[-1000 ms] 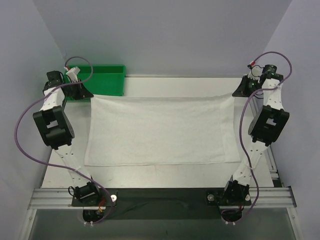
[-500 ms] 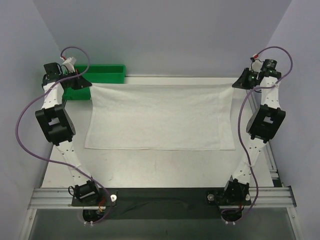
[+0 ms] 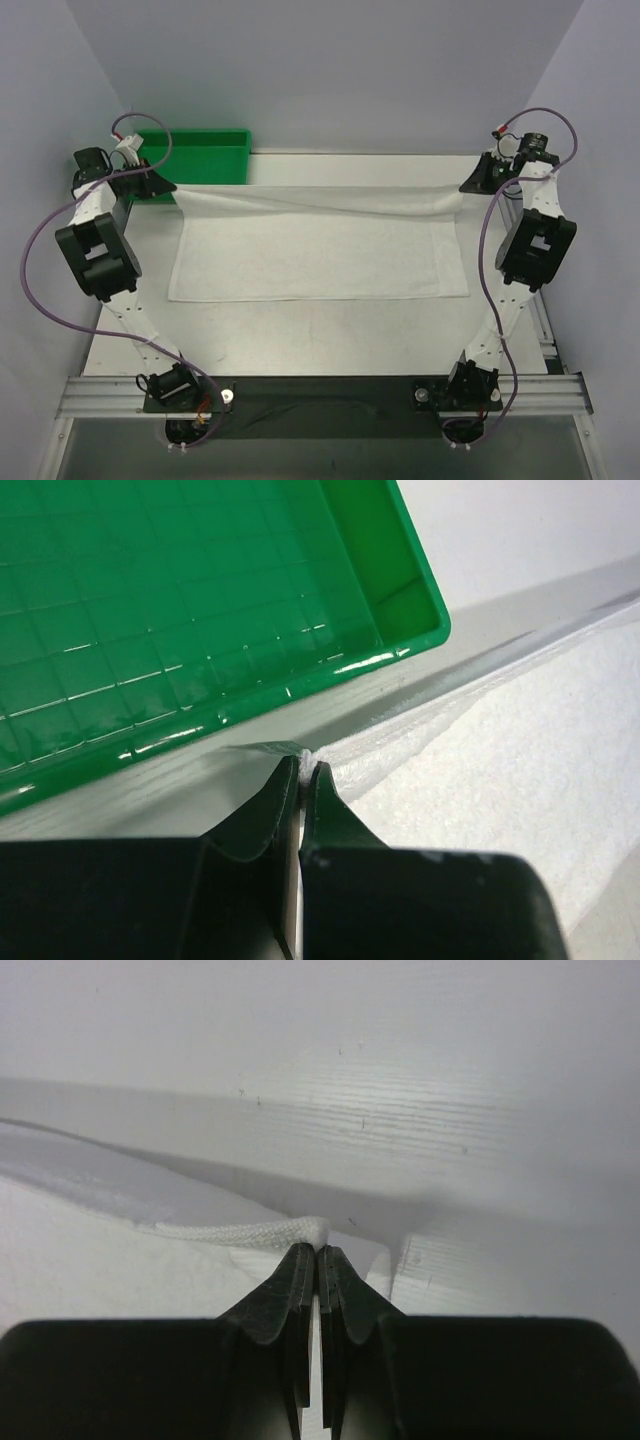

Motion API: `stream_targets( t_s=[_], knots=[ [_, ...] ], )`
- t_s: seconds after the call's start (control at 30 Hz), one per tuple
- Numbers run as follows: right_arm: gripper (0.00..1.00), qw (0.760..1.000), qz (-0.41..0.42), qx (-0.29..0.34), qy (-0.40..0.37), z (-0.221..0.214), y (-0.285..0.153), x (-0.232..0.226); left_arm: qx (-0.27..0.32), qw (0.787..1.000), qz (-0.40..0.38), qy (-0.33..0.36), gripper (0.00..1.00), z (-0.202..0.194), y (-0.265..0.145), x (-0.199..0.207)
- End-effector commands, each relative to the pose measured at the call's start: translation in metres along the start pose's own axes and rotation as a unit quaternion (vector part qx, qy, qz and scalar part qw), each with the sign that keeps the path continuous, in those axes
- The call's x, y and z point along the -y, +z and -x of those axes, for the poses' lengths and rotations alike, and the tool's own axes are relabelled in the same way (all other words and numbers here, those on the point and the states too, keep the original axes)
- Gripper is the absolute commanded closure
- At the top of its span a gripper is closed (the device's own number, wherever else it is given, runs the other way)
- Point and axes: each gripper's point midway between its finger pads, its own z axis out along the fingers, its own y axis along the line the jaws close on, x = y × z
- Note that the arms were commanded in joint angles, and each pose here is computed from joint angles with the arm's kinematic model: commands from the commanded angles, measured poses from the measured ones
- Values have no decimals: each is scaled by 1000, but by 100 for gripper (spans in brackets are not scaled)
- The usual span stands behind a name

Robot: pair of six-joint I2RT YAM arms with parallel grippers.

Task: Roll the towels
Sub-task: Fold the towel

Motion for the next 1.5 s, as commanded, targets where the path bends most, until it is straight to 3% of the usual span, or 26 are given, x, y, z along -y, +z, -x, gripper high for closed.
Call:
stream_targets(
  t_s=[0.0,0.1,0.43,0.73,1.2,1.47],
  knots=[
    [100,999,-20,26,-41,14,-49,-3,14,997,30,75,100,26,-42,7],
    [100,999,-33,5,-44,1,-56,4,-41,997,43,50,100,-4,-49,6],
    [100,992,-51,-99,-51,-61,-69,10,-142,988,60,22,100,-71,-66,7],
    [100,979,-71,-190,-34,-116,-49,24,-210,973,89,-20,100,-121,-66,-10],
    [100,953,-147,-261,-43,-129,-8,46,-271,952,137,-44,100,-153,-32,-24],
    [100,939,-215,-249,-96,-92,14,56,-269,948,164,-37,100,-140,0,-33]
  ],
)
